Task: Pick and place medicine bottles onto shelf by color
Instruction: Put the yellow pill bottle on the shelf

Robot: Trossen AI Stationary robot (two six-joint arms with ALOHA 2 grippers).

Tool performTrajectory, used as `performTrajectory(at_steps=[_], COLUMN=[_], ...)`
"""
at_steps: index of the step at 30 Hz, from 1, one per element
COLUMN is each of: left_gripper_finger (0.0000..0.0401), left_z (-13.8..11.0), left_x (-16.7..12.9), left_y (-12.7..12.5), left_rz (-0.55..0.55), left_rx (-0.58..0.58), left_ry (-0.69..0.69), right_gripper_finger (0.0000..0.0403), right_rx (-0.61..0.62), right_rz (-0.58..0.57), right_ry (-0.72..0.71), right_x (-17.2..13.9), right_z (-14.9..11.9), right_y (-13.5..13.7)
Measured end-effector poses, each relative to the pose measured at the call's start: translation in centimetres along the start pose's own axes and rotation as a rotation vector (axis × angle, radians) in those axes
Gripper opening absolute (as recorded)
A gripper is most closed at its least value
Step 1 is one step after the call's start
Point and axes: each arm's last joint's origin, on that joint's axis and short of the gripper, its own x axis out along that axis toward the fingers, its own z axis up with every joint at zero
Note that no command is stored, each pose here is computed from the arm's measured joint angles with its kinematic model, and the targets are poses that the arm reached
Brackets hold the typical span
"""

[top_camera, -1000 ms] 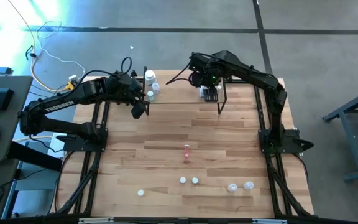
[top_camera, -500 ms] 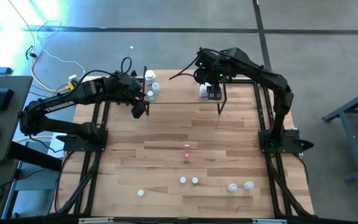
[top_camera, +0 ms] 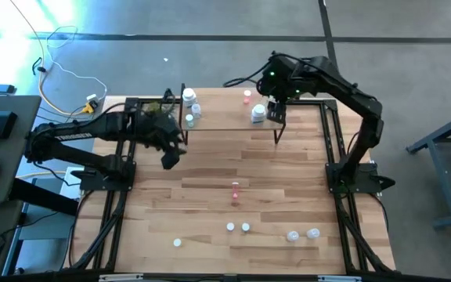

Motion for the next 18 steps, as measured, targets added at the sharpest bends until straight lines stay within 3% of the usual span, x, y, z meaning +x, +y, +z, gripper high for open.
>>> performTrajectory(at_steps=[9,18], left_gripper_finger=[0.0209,0.0209], left_z=[-2.3,-7.2], left_x=[-0.2,1.1], left_y=[-4.4,-8.7], left_rz=[-0.124,-0.188], left_rx=[0.056,0.05], left_ry=[0.083,0.118], right_gripper_finger=[0.0232,0.0232], right_rx=[0.244,0.374], right_rz=[-0.005,0.057], right_ry=[-0.116,-0.128], right_x=[-2.6,-3.1], right_z=[-0.7,-0.9], right_y=[-0.2,0.3])
